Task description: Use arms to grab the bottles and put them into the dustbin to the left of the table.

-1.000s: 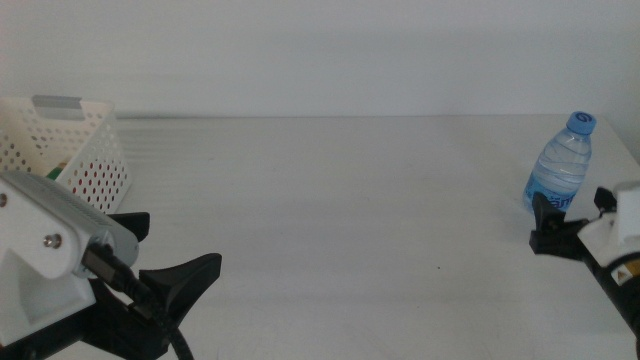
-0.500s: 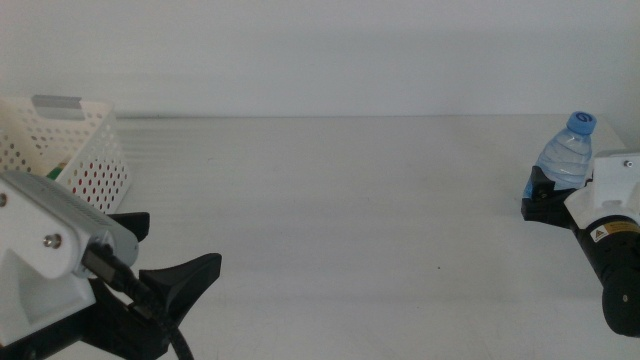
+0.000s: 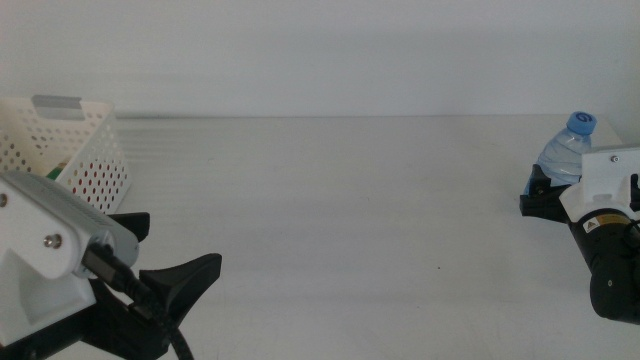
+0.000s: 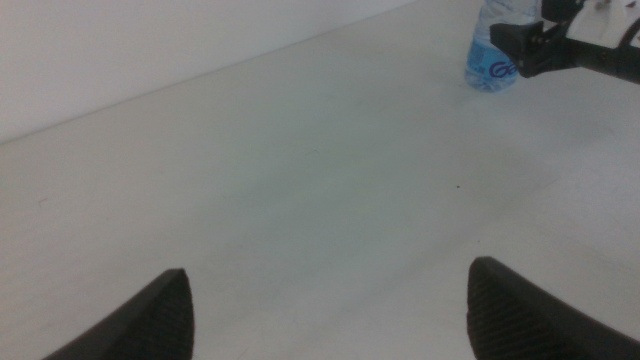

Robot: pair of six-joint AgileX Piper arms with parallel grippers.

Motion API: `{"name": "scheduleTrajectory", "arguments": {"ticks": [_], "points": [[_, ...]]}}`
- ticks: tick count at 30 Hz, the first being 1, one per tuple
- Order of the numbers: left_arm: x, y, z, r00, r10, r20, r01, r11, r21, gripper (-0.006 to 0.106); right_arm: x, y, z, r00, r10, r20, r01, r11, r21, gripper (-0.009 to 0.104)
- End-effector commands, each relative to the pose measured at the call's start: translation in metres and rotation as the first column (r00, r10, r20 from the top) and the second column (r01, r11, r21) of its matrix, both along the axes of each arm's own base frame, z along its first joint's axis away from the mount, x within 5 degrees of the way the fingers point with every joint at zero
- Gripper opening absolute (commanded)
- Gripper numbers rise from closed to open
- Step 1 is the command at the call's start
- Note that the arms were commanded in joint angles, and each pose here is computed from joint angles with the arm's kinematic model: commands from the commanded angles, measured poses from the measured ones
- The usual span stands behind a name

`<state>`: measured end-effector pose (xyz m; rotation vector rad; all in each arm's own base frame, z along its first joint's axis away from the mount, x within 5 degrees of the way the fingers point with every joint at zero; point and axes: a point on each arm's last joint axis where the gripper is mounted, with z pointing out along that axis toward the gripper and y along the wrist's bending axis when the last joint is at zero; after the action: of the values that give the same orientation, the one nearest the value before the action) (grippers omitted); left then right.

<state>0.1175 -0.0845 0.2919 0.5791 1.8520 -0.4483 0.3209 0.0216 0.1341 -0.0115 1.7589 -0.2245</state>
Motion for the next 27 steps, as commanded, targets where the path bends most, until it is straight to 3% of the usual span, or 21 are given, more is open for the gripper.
{"name": "scheduleTrajectory", "arguments": {"ticks": [1, 22, 25, 27], "points": [[0.002, -0.001, 0.016, 0.997, 0.014, 0.076, -0.009, 0.998, -0.068, 0.09, 0.007, -0.004, 0.025, 0.99, -0.012, 0.139, 0.014, 1.0, -0.017, 0.078], [0.002, -0.001, 0.016, 0.997, 0.014, 0.076, -0.009, 0.998, -0.068, 0.09, 0.043, -0.015, 0.021, 0.983, -0.006, 0.185, 0.009, 1.0, -0.016, 0.077], [0.002, -0.001, 0.016, 0.997, 0.014, 0.076, -0.009, 0.998, -0.068, 0.09, 0.046, -0.015, 0.019, 0.983, -0.006, 0.184, 0.009, 1.0, -0.016, 0.072], [0.002, -0.001, 0.016, 0.997, 0.014, 0.076, -0.009, 0.998, -0.068, 0.09, 0.047, -0.015, 0.019, 0.983, -0.005, 0.186, 0.008, 1.0, -0.016, 0.058]]}}
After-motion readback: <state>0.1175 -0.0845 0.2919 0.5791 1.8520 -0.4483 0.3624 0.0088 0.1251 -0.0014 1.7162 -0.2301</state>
